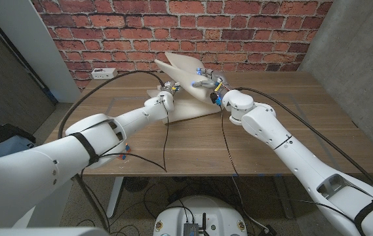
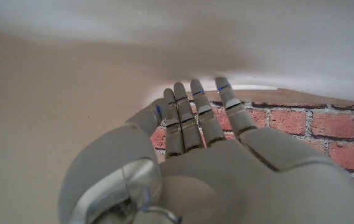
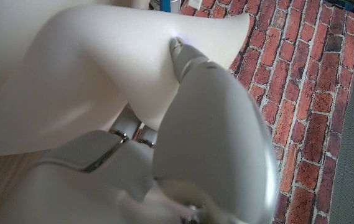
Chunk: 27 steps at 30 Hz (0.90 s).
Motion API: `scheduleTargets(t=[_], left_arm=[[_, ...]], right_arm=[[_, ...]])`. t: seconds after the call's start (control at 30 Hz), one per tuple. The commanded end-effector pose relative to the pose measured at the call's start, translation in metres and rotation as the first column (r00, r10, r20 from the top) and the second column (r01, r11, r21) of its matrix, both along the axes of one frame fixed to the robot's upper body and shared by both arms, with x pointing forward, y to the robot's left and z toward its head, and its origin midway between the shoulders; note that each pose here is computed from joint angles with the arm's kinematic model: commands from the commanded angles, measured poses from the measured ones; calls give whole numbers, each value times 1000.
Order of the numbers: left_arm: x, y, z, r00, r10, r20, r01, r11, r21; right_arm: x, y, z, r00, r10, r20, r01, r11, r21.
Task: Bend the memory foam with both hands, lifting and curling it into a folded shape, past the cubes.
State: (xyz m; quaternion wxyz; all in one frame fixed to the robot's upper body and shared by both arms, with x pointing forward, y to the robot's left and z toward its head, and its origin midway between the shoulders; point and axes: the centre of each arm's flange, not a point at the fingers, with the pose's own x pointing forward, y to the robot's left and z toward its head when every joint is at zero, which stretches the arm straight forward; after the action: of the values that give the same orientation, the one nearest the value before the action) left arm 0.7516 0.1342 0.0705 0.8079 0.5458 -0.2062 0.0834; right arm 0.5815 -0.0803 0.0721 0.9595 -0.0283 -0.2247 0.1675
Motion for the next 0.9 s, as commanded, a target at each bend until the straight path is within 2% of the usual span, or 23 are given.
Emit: scheduleTargets(t=[0.03,0.17,0.27,0.3,0.33,0.37,0.4,0.47,0.57,0.73,0.83,0.9], left_arm=[[10,-25,11,991,-27,-133,43,992,123],[9,-33,9,986,-36,-164,60,988,144],[8,-35,8,985,-62,-159,81,990,116],[8,-34,7,985,-78,-153,92,992,90],[8,-30,6,983,-115,-146,119,993,16],[8,-30,6,982,-117,-146,120,993,14],[7,-25,4,979,-176,-99,169,982,-79],[5,-20,1,970,-232,-75,216,961,-175],[6,-11,-6,949,-307,-69,268,903,-335],[10,-1,-20,900,-426,-92,285,735,-615],[11,1,-26,881,-465,-87,282,665,-692],[10,2,-32,865,-498,-65,292,604,-741]], right_arm=[[-9,6,7,969,223,-104,-198,958,205],[-8,9,7,965,235,-113,-205,952,227],[-8,10,8,970,218,-110,-189,955,230],[-8,10,8,971,213,-112,-184,956,230],[-7,9,8,973,203,-112,-173,957,233],[-7,9,8,973,202,-112,-172,957,233],[-6,8,8,976,188,-110,-159,960,230],[-5,7,8,980,169,-107,-142,964,226],[-5,7,8,984,148,-100,-124,969,213],[-7,10,7,989,115,-91,-97,978,182],[-7,11,6,992,89,-87,-74,984,165],[-7,13,6,994,67,-87,-53,987,149]])
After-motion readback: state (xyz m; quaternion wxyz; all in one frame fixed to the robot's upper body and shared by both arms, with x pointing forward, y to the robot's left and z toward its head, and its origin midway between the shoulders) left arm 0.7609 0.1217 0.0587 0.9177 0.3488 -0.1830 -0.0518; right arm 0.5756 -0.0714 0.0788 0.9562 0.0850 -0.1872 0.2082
